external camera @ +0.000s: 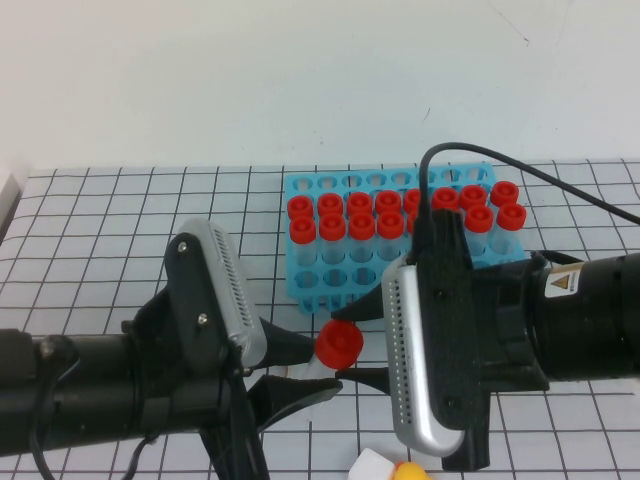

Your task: Place the test tubes

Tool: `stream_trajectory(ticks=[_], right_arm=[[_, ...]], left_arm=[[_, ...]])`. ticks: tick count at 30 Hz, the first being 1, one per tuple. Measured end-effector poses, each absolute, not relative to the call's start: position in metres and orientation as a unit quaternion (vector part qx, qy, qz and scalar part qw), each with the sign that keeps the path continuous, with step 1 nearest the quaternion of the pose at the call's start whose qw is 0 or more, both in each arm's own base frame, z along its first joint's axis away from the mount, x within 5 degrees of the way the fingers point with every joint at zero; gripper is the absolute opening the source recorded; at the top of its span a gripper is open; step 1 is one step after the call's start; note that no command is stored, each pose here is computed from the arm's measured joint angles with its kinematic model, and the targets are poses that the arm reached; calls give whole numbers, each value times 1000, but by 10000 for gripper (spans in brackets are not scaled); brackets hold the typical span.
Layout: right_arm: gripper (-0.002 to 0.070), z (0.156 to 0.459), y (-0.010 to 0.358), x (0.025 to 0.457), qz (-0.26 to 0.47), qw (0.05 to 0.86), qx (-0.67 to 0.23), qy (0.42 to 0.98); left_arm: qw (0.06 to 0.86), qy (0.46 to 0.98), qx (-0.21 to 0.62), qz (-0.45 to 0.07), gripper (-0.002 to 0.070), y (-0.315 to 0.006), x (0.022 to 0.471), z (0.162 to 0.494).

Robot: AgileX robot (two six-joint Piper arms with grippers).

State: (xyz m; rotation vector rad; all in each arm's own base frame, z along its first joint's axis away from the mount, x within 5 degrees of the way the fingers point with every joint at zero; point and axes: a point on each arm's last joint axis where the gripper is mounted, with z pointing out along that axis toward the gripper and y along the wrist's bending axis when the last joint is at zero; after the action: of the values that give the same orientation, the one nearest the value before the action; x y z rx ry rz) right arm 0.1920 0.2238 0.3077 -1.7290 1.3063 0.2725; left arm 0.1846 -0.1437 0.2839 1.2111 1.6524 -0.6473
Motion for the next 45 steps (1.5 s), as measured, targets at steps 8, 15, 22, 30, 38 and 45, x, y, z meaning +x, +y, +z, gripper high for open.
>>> stream_trajectory(ticks=[8,15,22,30,38,45], right_arm=[[535,313,223,189,126,468,-691,537],[568,351,204,171,121,530,-658,522],[277,374,171,146,119,522,-617,576],[17,341,141,140,70,359,-573,734],[7,303,102,119,22,359,-495,791],[6,274,68,84,36,417,-475,774]], left_arm=[[491,675,477,-276,208,-145,186,288],[540,653,454,-277,208,-146,192,296],[535,625,487,-294,208,-157,202,293],[523,610,488,-341,208,-177,232,302],[519,623,453,-371,208,-197,276,315],[505,645,424,-386,208,-208,303,310]])
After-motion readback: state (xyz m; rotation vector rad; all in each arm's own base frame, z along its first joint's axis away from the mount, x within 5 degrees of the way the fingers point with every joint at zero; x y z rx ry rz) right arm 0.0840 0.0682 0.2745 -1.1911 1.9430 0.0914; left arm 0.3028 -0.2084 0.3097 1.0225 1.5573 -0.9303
